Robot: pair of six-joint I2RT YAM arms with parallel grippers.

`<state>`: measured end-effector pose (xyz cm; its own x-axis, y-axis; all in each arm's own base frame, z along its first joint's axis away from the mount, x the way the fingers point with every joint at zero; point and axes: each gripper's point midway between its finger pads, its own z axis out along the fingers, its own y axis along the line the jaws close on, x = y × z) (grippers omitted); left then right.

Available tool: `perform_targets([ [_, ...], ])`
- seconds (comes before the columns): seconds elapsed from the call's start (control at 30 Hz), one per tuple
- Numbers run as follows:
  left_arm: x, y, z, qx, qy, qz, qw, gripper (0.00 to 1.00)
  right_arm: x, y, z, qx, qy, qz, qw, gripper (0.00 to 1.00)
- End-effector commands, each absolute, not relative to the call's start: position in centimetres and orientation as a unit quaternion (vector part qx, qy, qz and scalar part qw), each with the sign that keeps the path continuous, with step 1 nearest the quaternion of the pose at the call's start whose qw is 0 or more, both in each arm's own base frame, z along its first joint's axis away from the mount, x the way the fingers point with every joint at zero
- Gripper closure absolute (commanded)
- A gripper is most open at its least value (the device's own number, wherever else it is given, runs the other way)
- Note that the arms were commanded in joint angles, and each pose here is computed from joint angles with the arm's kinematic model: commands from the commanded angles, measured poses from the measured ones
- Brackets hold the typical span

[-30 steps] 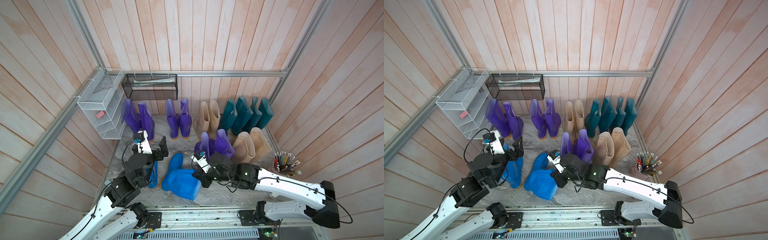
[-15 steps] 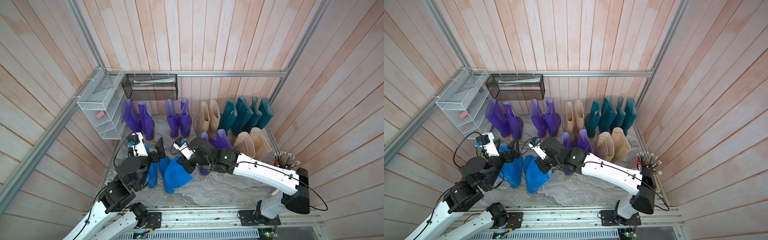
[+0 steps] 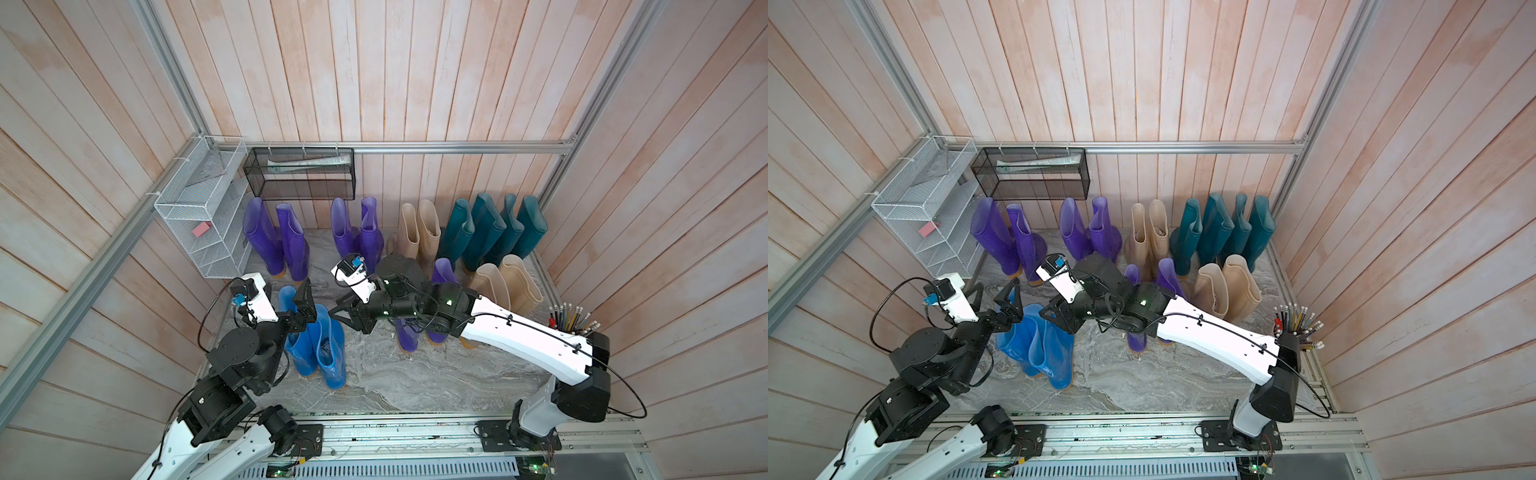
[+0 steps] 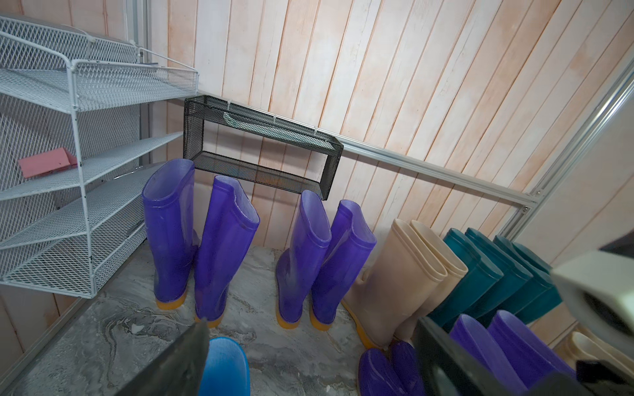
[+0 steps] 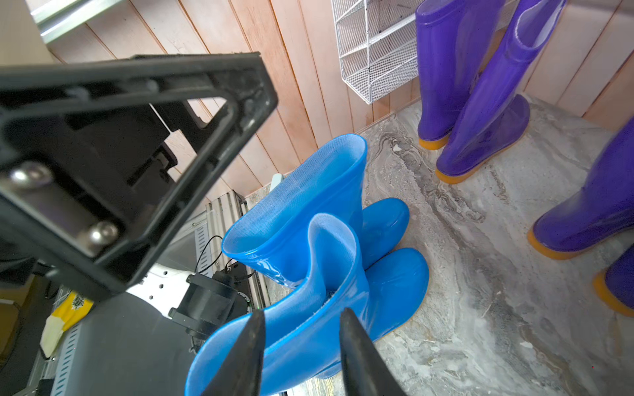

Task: Match and arrange rain boots in pairs
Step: Adjust the rain boot at the center of the board, then pick up the rain boot at the center of the board.

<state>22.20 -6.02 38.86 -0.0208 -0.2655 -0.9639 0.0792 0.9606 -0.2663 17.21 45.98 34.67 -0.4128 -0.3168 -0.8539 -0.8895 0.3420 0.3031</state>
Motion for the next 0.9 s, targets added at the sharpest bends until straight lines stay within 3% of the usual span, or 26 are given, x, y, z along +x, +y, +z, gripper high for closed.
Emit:
perform_targets([
  [0.0, 22.1, -4.9, 38.6, -0.073, 0.711, -0.089, 0.694, 0.05, 18.7, 44.0, 35.1, -0.369, 0.759, 0.364, 0.394, 0.49],
  [0.2, 22.4, -2.7, 37.2, -0.116, 0.733, -0.018, 0.670, 0.02, 17.9, 45.6, 32.3, -0.345, 0.779, 0.371, 0.370, 0.39],
  [0.6, 22.2, -2.0, 36.8, -0.125, 0.740, -0.009, 0.661, 0.01, 17.9, 50.0, 27.3, -0.368, 0.797, 0.338, 0.338, 0.34],
  [0.67, 22.4, -2.1, 36.6, -0.121, 0.743, -0.004, 0.658, 0.01, 18.1, 49.9, 27.0, -0.367, 0.798, 0.334, 0.342, 0.44],
  [0.8, 23.0, -2.4, 35.8, -0.118, 0.750, 0.007, 0.651, 0.01, 18.8, 49.5, 28.1, -0.357, 0.792, 0.330, 0.368, 0.99],
  [0.87, 23.4, -2.5, 35.7, -0.119, 0.750, 0.003, 0.651, 0.01, 19.5, 49.0, 29.1, -0.355, 0.788, 0.320, 0.388, 1.00],
])
